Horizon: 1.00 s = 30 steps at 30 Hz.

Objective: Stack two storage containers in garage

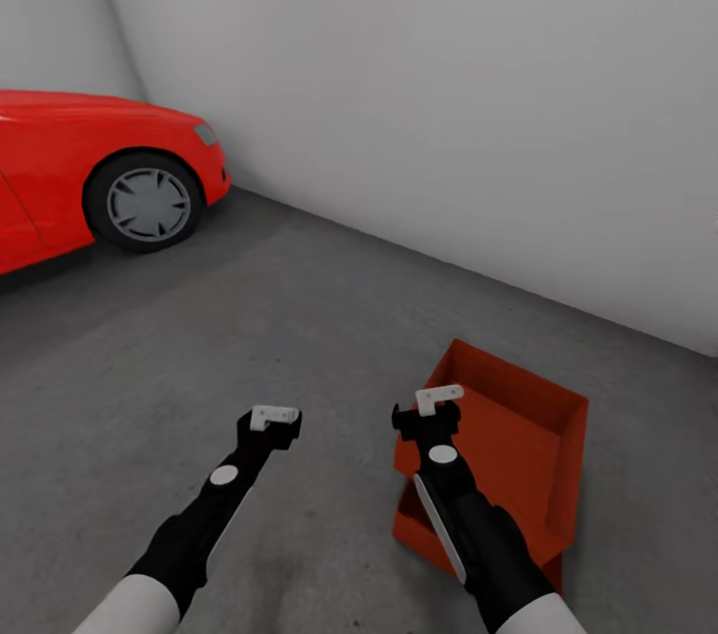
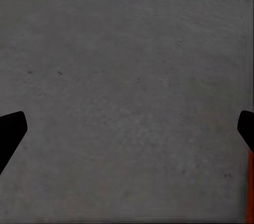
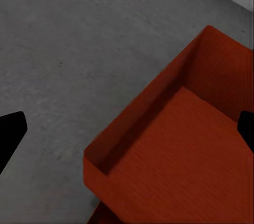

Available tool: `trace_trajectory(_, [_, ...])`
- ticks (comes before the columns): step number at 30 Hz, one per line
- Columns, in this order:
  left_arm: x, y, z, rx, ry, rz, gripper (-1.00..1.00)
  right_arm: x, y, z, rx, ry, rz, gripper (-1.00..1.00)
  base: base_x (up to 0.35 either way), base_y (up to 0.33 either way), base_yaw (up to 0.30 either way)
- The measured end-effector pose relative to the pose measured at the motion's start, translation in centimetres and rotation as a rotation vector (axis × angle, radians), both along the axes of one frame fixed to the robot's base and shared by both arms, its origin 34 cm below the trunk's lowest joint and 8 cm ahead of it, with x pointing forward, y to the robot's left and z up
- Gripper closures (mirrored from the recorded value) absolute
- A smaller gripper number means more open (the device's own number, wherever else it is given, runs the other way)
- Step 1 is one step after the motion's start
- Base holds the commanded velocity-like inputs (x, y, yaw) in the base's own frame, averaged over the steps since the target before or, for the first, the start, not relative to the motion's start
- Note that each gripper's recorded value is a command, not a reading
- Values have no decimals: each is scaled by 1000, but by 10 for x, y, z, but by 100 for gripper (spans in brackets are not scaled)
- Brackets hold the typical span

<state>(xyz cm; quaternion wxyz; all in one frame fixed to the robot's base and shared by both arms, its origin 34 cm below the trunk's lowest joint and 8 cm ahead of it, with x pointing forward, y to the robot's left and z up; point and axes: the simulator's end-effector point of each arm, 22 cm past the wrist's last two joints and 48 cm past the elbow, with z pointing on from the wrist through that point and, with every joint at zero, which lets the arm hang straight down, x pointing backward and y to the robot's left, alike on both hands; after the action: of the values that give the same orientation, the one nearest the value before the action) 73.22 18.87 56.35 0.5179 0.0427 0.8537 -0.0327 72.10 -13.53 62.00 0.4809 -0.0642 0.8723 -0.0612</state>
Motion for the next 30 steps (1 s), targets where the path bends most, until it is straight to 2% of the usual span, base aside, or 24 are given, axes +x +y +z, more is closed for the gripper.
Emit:
trace_trajectory(10, [-3, 0, 4, -1, -5, 0, -100, 0, 4, 9, -5, -16, 13, -100, 0, 0, -107])
trace_trajectory(30, [6, 0, 62, 2, -32, -5, -100, 7, 5, 67, -6, -47, 14, -100, 0, 0, -107])
